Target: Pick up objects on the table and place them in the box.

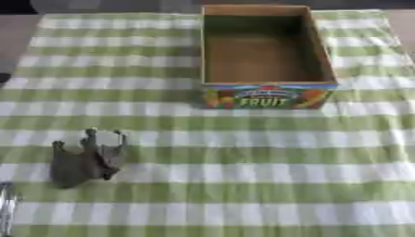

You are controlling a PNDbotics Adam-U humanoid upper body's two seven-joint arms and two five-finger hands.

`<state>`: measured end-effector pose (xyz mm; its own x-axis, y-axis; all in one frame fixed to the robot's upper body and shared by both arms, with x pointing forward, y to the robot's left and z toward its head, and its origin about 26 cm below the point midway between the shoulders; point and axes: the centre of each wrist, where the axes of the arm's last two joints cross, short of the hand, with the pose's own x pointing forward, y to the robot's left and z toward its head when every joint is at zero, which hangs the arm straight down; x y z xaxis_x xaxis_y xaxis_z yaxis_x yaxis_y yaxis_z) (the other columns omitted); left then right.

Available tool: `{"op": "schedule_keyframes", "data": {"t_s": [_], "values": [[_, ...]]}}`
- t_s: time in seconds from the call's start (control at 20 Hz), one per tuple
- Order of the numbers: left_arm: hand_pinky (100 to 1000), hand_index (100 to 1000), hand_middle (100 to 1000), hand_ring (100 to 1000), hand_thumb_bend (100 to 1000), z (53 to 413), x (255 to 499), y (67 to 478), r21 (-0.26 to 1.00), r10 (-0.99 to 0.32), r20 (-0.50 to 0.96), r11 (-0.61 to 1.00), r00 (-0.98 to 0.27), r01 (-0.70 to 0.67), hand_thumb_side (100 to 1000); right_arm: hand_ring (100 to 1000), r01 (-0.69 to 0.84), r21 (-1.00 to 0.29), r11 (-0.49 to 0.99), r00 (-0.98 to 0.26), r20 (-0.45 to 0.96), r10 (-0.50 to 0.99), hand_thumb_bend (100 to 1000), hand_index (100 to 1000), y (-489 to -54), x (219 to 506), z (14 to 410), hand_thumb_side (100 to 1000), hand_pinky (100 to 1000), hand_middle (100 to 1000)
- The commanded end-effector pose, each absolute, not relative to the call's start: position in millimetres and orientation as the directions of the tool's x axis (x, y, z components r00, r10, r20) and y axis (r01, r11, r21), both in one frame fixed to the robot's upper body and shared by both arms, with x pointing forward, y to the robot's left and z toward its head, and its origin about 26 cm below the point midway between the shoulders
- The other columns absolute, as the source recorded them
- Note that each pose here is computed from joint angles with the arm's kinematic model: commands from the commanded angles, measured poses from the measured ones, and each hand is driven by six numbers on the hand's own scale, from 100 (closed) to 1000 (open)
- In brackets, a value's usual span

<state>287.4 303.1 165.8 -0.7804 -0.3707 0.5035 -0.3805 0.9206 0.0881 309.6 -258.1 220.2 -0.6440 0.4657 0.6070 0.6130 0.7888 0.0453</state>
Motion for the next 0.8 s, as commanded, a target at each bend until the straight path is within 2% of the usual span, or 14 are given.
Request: {"op": "schedule_keyframes", "data": {"t_s": [0.05, 0.1, 0.15, 0.45, 0.6, 0.8], "values": [[685, 954, 894, 743, 100, 179.0, 284.5, 313.3, 0.127, -0.438, 0.462, 0.893, -0.771, -0.432, 819, 649, 0.618, 0.054, 0.784, -0.655, 0.587, 0.476, 100, 800, -261.3, 306.4, 226.8, 639, 804, 649], [684, 949, 888, 742, 100, 182.9, 284.4, 316.7, 0.152, -0.474, 0.449, 0.876, -0.757, -0.458, 758, 649, 0.622, 0.051, 0.781, -0.651, 0.588, 0.48, 100, 800, -262.3, 306.1, 226.2, 636, 804, 649], [685, 941, 871, 740, 100, 187.2, 284.5, 319.5, 0.184, -0.511, 0.435, 0.856, -0.742, -0.482, 735, 649, 0.626, 0.047, 0.779, -0.647, 0.59, 0.484, 100, 800, -263.2, 305.8, 225.6, 635, 805, 649], [696, 913, 797, 736, 100, 215.3, 283.8, 332.5, 0.494, -0.758, 0.285, 0.641, -0.587, -0.588, 658, 650, 0.635, 0.029, 0.772, -0.633, 0.592, 0.499, 100, 800, -266.4, 304.8, 223.4, 635, 805, 649], [715, 906, 772, 745, 100, 225.2, 282.0, 337.0, 0.651, -0.848, 0.161, 0.475, -0.505, -0.591, 647, 650, 0.638, 0.022, 0.77, -0.629, 0.592, 0.504, 100, 800, -267.4, 304.5, 223.0, 636, 805, 649], [745, 908, 762, 773, 100, 232.3, 279.8, 339.8, 0.794, -0.897, -0.002, 0.267, -0.441, -0.546, 670, 650, 0.636, 0.016, 0.772, -0.628, 0.592, 0.505, 100, 800, -267.2, 304.5, 222.8, 637, 805, 649]]}}
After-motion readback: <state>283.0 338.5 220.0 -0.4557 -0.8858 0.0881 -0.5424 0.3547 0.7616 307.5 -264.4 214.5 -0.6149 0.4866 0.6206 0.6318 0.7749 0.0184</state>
